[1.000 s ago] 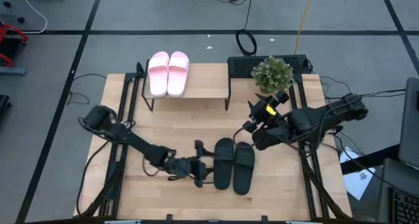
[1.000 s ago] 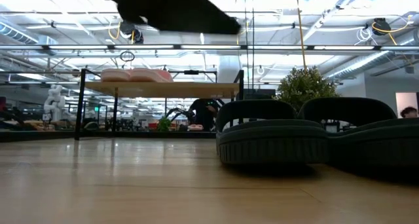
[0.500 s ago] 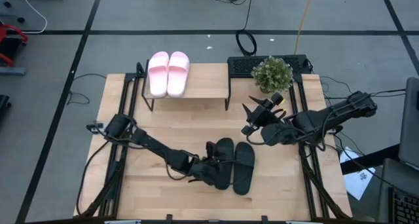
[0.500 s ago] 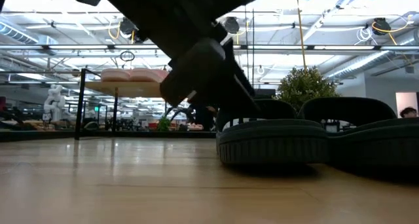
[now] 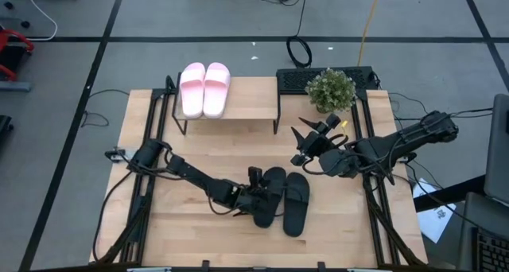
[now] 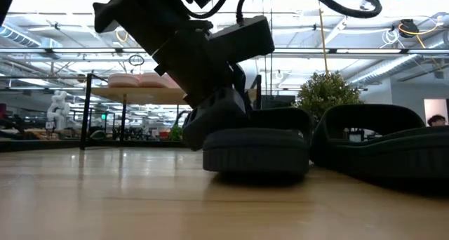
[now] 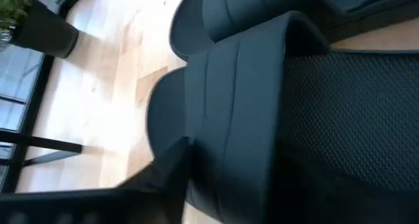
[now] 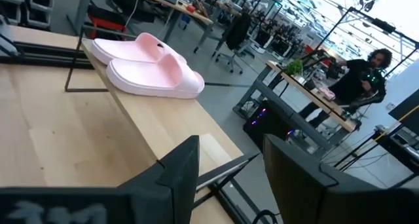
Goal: Pick and place slides into the shelf
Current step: Put the left black slide on the shelf
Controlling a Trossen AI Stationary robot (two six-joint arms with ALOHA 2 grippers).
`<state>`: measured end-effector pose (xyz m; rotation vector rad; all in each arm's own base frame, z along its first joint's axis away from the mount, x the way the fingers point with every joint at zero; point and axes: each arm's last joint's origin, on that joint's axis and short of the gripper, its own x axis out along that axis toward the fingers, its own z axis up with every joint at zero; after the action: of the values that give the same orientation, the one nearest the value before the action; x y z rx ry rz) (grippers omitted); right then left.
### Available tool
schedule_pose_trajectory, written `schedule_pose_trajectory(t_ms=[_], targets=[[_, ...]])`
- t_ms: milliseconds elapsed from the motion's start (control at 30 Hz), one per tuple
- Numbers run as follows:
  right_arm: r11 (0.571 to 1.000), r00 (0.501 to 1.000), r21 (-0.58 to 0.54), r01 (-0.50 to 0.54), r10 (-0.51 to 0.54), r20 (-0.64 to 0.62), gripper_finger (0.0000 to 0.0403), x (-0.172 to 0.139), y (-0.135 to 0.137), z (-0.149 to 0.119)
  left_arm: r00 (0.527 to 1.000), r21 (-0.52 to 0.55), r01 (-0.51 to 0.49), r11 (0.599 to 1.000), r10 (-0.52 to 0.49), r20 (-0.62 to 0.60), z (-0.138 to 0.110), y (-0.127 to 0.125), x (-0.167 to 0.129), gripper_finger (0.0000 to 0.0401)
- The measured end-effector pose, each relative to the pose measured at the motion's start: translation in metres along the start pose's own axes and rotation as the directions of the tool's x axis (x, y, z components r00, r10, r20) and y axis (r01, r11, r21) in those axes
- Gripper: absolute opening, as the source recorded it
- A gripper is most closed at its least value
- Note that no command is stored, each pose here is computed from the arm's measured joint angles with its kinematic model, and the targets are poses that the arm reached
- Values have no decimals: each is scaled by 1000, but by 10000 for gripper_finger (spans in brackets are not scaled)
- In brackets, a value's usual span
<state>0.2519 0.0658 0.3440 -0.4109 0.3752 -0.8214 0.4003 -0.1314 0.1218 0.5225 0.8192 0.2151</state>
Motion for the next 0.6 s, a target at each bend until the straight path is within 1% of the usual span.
schedule_pose_trajectory(t_ms=[167, 200, 233, 300, 367, 467, 533, 600], targets=[[1000, 1000, 3, 0, 0, 0, 160, 0, 0, 0, 1000, 3, 3, 1000, -3, 0, 0, -1, 0, 48], [1000, 1000, 5, 0, 0, 0, 160, 0, 0, 0, 1000, 5, 4, 1000, -4, 2, 0, -2, -1, 26], [1000, 1000, 5, 0, 0, 0, 160, 0, 0, 0, 1000, 5, -3, 1000, 3, 4, 0, -3, -2, 15], [1000, 1000, 5, 0, 0, 0, 160, 0, 0, 0, 999, 8, -39, 999, 39, 15, 2, -4, -4, 13], [1000, 1000, 6, 0, 0, 0, 160, 0, 0, 0, 996, 49, -93, 994, 92, 8, 3, -8, -9, 8], [1000, 1000, 7, 0, 0, 0, 160, 0, 0, 0, 983, 104, -182, 978, 179, 40, 13, -11, -19, 4], [1000, 1000, 7, 0, 0, 0, 160, 0, 0, 0, 970, 140, -243, 960, 239, 47, 17, -13, -25, 3], [1000, 1000, 7, 0, 0, 0, 160, 0, 0, 0, 954, 196, -299, 934, 298, 35, 20, -14, -30, 3]])
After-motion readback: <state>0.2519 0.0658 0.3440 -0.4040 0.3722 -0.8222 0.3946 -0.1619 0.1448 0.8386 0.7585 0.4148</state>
